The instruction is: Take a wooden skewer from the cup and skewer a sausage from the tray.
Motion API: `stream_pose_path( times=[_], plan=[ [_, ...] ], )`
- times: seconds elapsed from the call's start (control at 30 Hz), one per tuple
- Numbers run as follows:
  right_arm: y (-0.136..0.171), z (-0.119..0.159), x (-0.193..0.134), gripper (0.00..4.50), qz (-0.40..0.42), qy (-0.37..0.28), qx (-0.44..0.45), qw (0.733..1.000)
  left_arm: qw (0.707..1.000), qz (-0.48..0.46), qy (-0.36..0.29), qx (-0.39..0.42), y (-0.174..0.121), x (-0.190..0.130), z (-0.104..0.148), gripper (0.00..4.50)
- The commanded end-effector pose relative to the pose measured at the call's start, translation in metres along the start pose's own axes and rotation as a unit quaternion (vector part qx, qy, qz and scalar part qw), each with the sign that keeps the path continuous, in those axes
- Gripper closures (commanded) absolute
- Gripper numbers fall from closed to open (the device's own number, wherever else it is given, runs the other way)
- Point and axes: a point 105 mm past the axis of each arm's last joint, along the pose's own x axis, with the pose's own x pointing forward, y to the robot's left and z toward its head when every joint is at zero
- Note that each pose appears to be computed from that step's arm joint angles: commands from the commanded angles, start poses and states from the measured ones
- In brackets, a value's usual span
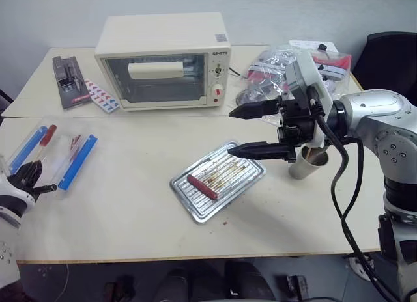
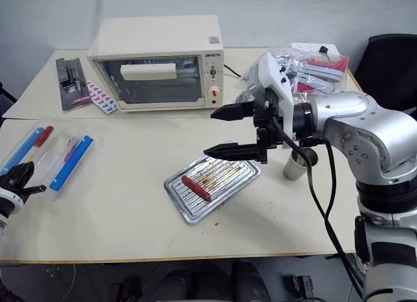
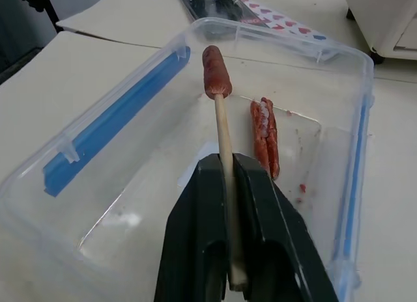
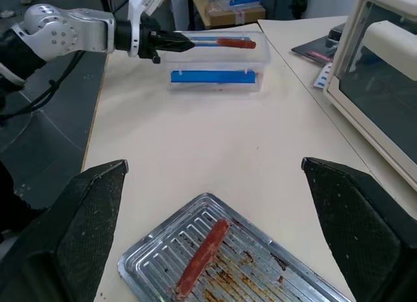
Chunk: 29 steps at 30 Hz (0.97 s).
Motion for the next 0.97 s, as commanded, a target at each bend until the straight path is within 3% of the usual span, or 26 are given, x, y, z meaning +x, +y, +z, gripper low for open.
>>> stream_pose_path(
  times=[0.03, 0.1, 0.33, 0.47, 0.57, 0.77, 0.97],
  plan=[
    [0.001, 0.009, -0.006, 0.00, -0.008, -0.012, -0.025, 1.000, 0.999, -0.004, -0.030, 0.027, 0.005, -0.008, 0.021, 3.10],
    [0.000, 0.009, -0.007, 0.00, -0.012, -0.012, -0.026, 1.000, 0.999, -0.022, -0.035, 0.025, 0.002, -0.016, 0.026, 2.63],
    [-0.002, 0.000, -0.019, 0.00, -0.018, 0.010, -0.019, 1.000, 0.987, -0.146, -0.040, 0.049, -0.015, -0.074, 0.053, 2.63],
    [-0.003, -0.009, -0.030, 0.00, -0.025, 0.029, -0.018, 0.999, 0.979, -0.191, 0.000, 0.069, -0.013, -0.112, 0.051, 2.63],
    [-0.005, -0.009, -0.033, 0.00, -0.029, 0.025, -0.020, 0.999, 0.982, -0.172, 0.016, 0.075, 0.001, -0.126, 0.049, 2.63],
    [-0.007, 0.002, -0.026, 0.00, -0.024, -0.002, -0.026, 0.999, 0.995, -0.094, -0.011, 0.041, 0.033, -0.132, 0.052, 2.63],
    [-0.008, 0.002, -0.024, 0.00, -0.020, -0.003, -0.029, 0.999, 0.997, -0.074, 0.008, 0.038, 0.035, -0.136, 0.035, 2.63]
  ],
)
